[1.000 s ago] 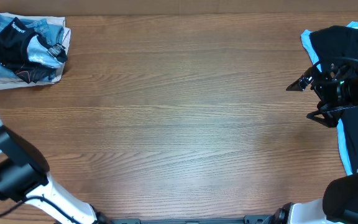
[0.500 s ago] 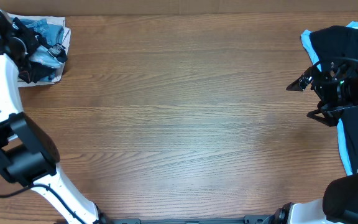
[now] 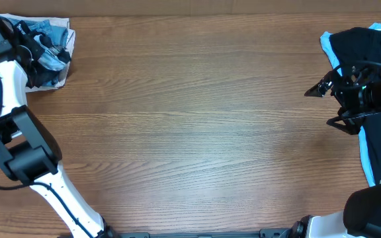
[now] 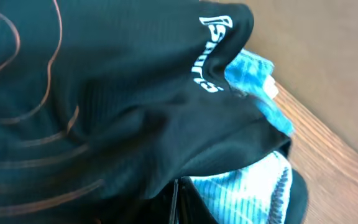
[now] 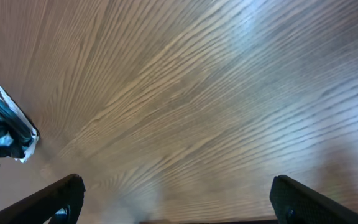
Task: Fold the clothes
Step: 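Press and adjust the bundle on the jeans stack with the left gripper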
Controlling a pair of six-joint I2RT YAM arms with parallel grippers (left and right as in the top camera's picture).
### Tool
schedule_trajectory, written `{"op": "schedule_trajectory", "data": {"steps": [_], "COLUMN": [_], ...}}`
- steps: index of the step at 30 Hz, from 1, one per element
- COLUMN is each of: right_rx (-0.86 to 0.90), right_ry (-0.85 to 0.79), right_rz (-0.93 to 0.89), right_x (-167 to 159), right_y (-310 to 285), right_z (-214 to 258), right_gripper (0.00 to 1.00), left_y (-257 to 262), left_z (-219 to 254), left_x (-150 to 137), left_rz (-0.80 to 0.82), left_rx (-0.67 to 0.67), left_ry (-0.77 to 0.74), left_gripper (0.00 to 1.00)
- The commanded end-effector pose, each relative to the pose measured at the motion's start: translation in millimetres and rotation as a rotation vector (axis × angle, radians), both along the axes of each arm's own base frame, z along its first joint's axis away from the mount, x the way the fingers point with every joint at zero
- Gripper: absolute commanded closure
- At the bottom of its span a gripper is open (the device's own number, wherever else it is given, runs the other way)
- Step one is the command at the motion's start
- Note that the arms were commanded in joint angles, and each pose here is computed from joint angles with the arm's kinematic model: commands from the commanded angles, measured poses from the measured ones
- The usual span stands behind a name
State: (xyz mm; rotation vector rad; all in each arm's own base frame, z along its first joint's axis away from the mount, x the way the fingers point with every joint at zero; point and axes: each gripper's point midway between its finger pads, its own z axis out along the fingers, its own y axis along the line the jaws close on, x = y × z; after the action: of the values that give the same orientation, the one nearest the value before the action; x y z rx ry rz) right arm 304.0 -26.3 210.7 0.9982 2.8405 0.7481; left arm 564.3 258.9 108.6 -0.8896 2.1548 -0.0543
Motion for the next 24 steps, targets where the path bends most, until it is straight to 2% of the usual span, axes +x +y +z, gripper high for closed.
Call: {"op": "schedule_trajectory", "data": {"steps": [1, 8, 10, 14, 15, 17, 19, 21, 22, 24], "right_rx": [-0.014, -0.009, -0.009, -0.008, -0.007, -0.006, -0.005, -0.006, -0.006, -0.006], "right_ry": [-0.054, -0.041, -0.041, -0.039, -0.036, -0.032, -0.031, -0.032, -0.032, -0.033], "right_rz": [0.005, -0.001, -0.001, 0.001, 0.001, 0.002, 0.002, 0.002, 0.002, 0.003], "right_x": [-1, -3, -3, -3, -4, -5, -5, -5, -5, -5], "right_y": [1, 2, 2, 2, 3, 3, 3, 3, 3, 3], "right_z": [16, 16, 16, 16, 16, 16, 16, 16, 16, 16], "right_gripper": [0.0, 0.0, 0.0, 0.0, 0.0, 0.0, 0.0, 0.0, 0.0, 0.0], "left_y": [21, 53, 56, 50, 49, 49, 45, 41, 38, 30], "left_z": [-29, -12, -6, 10, 15, 26, 38, 49, 53, 59], "left_x": [1, 11, 14, 23, 24, 26, 31, 36, 38, 42], "left_rz": [0.089, 0.19, 0.195, 0.154, 0.153, 0.151, 0.124, 0.094, 0.075, 0.029], "left_rx": [0.012, 0.146, 0.16, 0.155, 0.158, 0.163, 0.16, 0.147, 0.136, 0.116], "left_ry": [0.011, -0.076, -0.099, -0.139, -0.144, -0.156, -0.168, -0.184, -0.194, -0.208], "left_gripper": [0.96, 0.96, 0.86, 0.8, 0.76, 0.56, 0.48, 0.19, 0.09, 0.07]}}
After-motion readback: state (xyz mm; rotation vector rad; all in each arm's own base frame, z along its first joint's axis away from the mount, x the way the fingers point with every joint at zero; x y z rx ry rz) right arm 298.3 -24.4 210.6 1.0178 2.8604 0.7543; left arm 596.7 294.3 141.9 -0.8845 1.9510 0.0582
